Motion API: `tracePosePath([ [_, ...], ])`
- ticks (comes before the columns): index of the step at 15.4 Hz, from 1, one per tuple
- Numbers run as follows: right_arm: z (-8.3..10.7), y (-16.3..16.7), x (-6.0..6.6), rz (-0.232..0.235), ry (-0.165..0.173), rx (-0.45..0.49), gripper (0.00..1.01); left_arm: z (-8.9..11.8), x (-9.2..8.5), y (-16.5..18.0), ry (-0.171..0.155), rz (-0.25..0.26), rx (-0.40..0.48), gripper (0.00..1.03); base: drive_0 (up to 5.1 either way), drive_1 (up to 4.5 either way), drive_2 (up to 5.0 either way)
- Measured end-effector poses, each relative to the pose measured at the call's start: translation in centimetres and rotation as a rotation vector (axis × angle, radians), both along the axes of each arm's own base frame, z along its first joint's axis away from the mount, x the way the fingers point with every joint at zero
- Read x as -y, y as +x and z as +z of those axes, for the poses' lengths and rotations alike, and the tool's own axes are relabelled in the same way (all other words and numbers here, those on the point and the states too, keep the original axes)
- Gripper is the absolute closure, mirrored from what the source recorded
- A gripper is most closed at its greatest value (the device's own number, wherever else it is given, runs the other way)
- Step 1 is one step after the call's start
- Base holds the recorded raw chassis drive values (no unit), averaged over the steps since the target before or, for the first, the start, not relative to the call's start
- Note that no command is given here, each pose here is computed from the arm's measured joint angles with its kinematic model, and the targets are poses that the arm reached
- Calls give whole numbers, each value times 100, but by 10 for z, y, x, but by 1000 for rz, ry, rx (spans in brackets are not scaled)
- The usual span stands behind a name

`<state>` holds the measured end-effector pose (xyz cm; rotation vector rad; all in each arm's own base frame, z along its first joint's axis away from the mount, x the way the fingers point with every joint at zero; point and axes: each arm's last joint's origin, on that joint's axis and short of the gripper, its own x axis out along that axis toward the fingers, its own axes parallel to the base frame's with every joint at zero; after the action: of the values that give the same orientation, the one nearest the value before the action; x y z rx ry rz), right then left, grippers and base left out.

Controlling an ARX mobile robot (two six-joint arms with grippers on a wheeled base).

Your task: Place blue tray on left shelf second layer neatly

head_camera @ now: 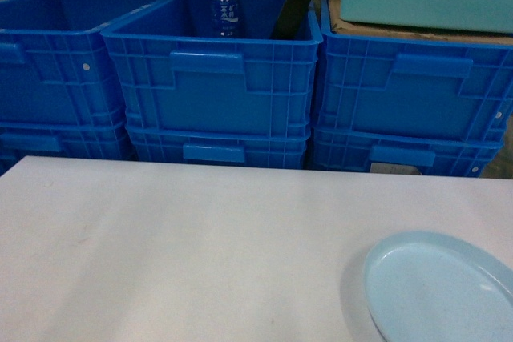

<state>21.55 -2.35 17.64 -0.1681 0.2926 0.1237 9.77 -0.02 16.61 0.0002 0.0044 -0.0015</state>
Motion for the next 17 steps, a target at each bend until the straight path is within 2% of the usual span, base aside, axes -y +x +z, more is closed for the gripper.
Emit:
tracePosePath([
  [2, -20, 17, 0, 29, -4, -88, 3, 0, 0, 0, 0, 0, 0, 5, 0, 0, 0],
  [3, -31, 28, 0, 41, -20, -130, 3, 0, 0, 0, 0, 0, 0, 5, 0, 0, 0],
  [6, -60, 49, -3, 58, -23, -223, 3, 0, 0, 0, 0, 0, 0, 5, 0, 0, 0],
  [7, -80, 55, -4, 59, -17, -267, 3, 0, 0, 0, 0, 0, 0, 5, 0, 0, 0],
  [9, -101, 57, -1, 39, 12, -311, 3, 0, 0, 0, 0, 0, 0, 5, 0, 0, 0],
  [11, -110, 57, 4, 10, 38, -324, 3, 0, 0, 0, 0, 0, 0, 5, 0, 0, 0],
  [14, -115, 57, 8, -11, 60, -335, 3, 0, 0, 0, 0, 0, 0, 5, 0, 0, 0],
  [17, -129, 56, 13, -50, 121, -381, 3, 0, 0, 0, 0, 0, 0, 5, 0, 0, 0],
])
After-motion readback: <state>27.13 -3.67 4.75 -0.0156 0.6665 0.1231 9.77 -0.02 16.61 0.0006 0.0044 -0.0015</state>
